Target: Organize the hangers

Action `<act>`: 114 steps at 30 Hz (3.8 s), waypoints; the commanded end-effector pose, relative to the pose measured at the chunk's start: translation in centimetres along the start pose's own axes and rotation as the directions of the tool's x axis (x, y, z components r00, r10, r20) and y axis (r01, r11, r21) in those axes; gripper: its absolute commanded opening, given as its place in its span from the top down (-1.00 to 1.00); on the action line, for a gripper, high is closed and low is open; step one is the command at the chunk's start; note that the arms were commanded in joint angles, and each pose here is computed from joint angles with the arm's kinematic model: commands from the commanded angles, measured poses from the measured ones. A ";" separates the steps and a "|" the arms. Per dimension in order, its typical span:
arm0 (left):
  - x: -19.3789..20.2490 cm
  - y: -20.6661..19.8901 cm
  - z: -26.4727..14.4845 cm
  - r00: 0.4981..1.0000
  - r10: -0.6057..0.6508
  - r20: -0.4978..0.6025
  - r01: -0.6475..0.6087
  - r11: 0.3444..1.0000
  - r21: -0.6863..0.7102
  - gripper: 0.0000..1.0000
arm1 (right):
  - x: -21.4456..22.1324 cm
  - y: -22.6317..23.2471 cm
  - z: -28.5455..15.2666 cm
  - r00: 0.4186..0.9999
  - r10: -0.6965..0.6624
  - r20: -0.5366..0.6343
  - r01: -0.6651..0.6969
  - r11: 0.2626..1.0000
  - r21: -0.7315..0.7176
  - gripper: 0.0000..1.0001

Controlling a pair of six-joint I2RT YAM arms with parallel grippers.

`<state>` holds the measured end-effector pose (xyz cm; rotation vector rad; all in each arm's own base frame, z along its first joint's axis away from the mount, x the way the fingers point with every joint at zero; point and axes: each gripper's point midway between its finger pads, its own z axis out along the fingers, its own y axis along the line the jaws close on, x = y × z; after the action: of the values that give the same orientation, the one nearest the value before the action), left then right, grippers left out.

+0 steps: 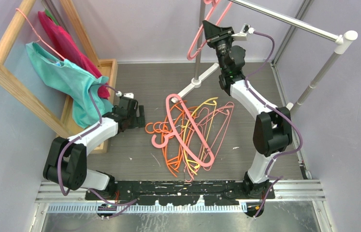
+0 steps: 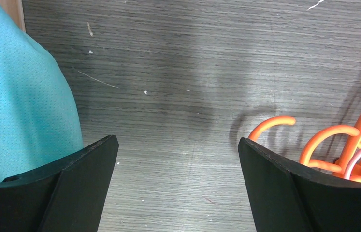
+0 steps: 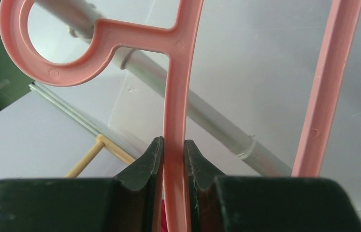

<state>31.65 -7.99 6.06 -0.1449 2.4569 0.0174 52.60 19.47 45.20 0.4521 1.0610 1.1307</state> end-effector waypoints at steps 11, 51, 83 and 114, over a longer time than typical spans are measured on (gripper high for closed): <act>-2.2 -0.3 -0.4 0.998 0.004 0.062 -0.004 1.000 0.001 -0.96 | -1.6 0.1 3.3 0.983 0.159 0.095 -0.161 0.987 0.009 0.98; -1.7 -0.9 0.4 1.000 0.008 0.024 -0.008 1.000 0.024 -0.96 | 19.5 -6.3 -35.6 0.261 -0.502 -0.825 0.743 0.650 -0.160 -0.53; -1.1 -0.4 -0.3 0.999 -0.010 0.037 0.009 1.000 0.020 -0.96 | 22.1 -10.6 -49.7 -0.022 -0.262 -0.965 0.625 0.750 -0.218 0.23; -1.0 -0.7 0.2 0.999 -0.013 0.037 0.012 1.000 0.029 -0.96 | -2.7 4.6 -29.4 0.898 -0.376 -0.227 0.433 0.844 0.317 0.97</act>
<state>31.80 -8.34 5.87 -0.1214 2.4673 0.0021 24.22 15.53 28.40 0.2100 1.6971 0.5270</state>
